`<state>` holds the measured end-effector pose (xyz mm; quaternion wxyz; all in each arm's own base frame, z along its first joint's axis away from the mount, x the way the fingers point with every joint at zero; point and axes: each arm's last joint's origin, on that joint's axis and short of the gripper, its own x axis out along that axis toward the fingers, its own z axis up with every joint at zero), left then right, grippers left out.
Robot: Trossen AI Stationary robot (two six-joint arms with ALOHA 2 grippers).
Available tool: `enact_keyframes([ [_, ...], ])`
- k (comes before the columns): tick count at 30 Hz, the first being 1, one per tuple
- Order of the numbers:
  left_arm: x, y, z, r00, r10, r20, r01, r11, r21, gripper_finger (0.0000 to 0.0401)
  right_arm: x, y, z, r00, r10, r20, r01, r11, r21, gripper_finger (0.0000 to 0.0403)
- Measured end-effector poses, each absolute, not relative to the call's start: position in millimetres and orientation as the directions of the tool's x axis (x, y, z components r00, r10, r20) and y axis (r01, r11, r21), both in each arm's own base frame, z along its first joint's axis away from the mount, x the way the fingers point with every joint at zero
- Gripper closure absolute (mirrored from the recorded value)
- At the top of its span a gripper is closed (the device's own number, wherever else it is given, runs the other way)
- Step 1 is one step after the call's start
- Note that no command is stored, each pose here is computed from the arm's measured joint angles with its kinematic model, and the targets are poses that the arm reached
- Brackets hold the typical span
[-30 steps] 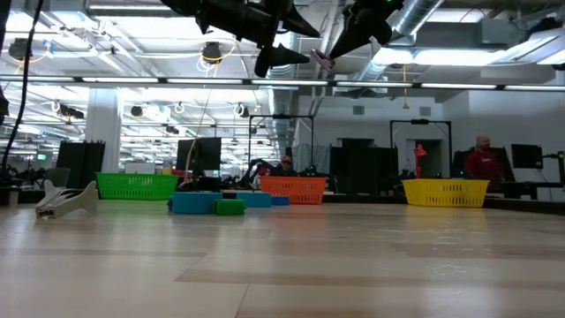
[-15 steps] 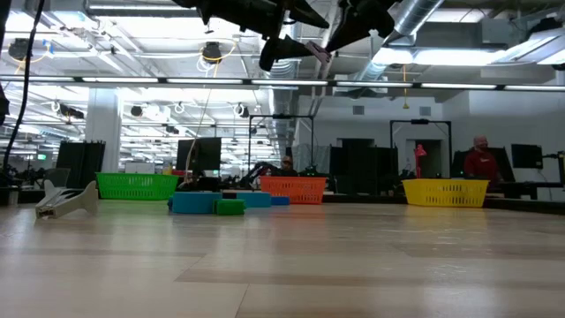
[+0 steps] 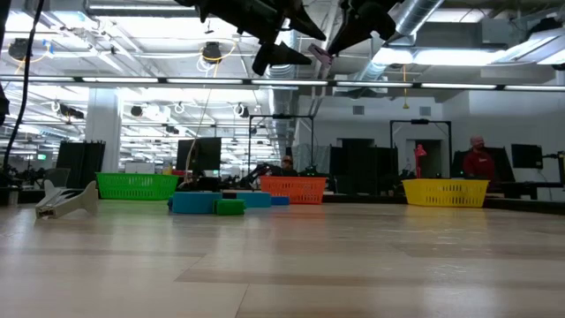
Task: Pick and place Stapler, Stapler remover, tape
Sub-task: Put the purple staple remover into the green bin
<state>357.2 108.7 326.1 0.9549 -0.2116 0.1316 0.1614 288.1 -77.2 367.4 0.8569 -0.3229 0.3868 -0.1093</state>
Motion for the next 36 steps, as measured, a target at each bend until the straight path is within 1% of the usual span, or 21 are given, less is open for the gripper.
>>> enact_keyframes([
  [3,356.8,110.2,326.0,0.912,0.256,-0.32,-0.368,0.857,-0.362,0.0154,287.9,-77.1,367.0,0.676,-0.434,-0.596,-0.073,0.765,-0.64,0.0403],
  [12,356.9,109.8,326.1,0.915,0.247,-0.319,-0.359,0.859,-0.364,0.0241,287.9,-77.0,367.0,0.678,-0.43,-0.596,-0.084,0.76,-0.644,0.0403],
  [22,356.9,109.9,326.1,0.916,0.245,-0.319,-0.357,0.861,-0.362,0.0293,288.0,-77.0,367.1,0.678,-0.43,-0.596,-0.093,0.754,-0.651,0.0403],
  [33,356.9,109.8,326.1,0.918,0.235,-0.319,-0.348,0.863,-0.365,0.0372,288.0,-76.9,367.1,0.68,-0.428,-0.596,-0.094,0.754,-0.65,0.0403],
  [36,356.8,109.8,326.3,0.918,0.235,-0.318,-0.346,0.867,-0.359,0.0384,288.0,-76.9,367.1,0.679,-0.429,-0.596,-0.094,0.754,-0.65,0.0403],
])
